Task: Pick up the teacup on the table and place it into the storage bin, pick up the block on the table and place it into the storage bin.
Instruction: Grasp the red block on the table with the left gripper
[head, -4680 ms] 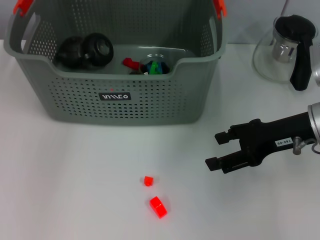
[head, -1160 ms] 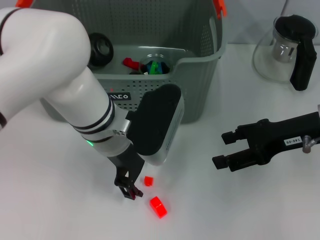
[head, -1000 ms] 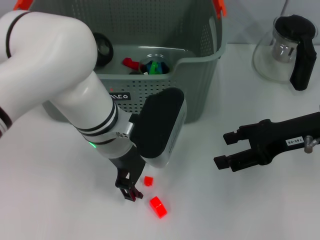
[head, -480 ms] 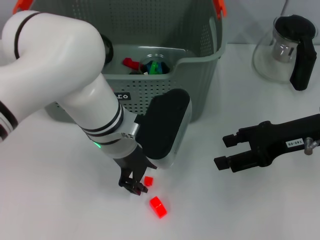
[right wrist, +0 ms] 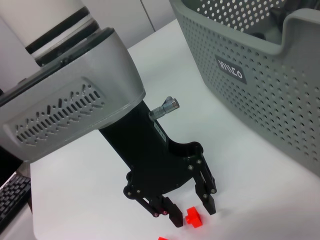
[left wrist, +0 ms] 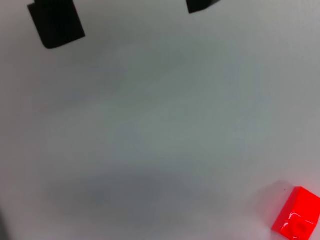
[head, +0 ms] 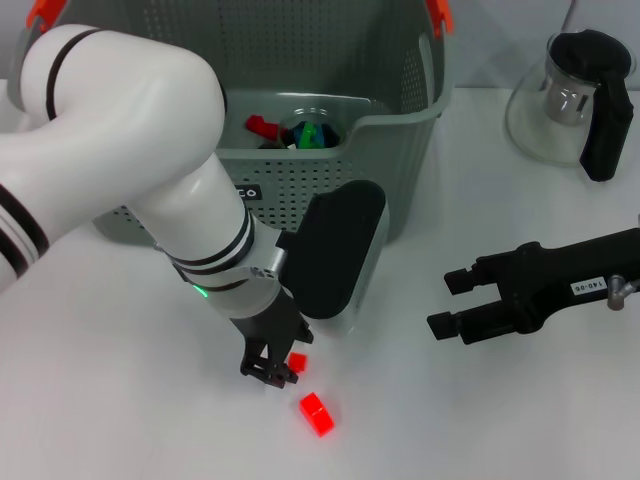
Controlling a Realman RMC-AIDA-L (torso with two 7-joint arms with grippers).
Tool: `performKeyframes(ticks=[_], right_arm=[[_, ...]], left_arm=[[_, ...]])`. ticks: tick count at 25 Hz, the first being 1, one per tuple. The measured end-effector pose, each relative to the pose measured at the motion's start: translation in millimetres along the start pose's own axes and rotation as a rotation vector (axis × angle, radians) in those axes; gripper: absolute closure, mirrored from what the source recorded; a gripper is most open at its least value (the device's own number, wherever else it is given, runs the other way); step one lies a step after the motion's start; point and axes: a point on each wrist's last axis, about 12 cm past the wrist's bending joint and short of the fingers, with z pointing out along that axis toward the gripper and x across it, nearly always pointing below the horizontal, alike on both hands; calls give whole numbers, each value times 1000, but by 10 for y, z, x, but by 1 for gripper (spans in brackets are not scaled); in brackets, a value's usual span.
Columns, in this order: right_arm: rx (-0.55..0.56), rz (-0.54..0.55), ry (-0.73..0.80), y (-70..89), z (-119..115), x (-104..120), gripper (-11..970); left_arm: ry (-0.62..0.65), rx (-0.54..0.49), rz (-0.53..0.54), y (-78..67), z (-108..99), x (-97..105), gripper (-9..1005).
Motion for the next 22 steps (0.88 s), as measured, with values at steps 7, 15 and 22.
performKeyframes(ticks=[7, 15, 22], right_arm=[[4, 0, -1, -5, 0, -2, 135], [6, -1, -2, -8, 0, -3, 138], [12, -4, -4, -13, -11, -9, 140]], left_arm=[[4, 5, -6, -13, 23, -19, 543], [0, -4, -18, -4, 24, -21, 577], [10, 1, -27, 3, 33, -14, 713]])
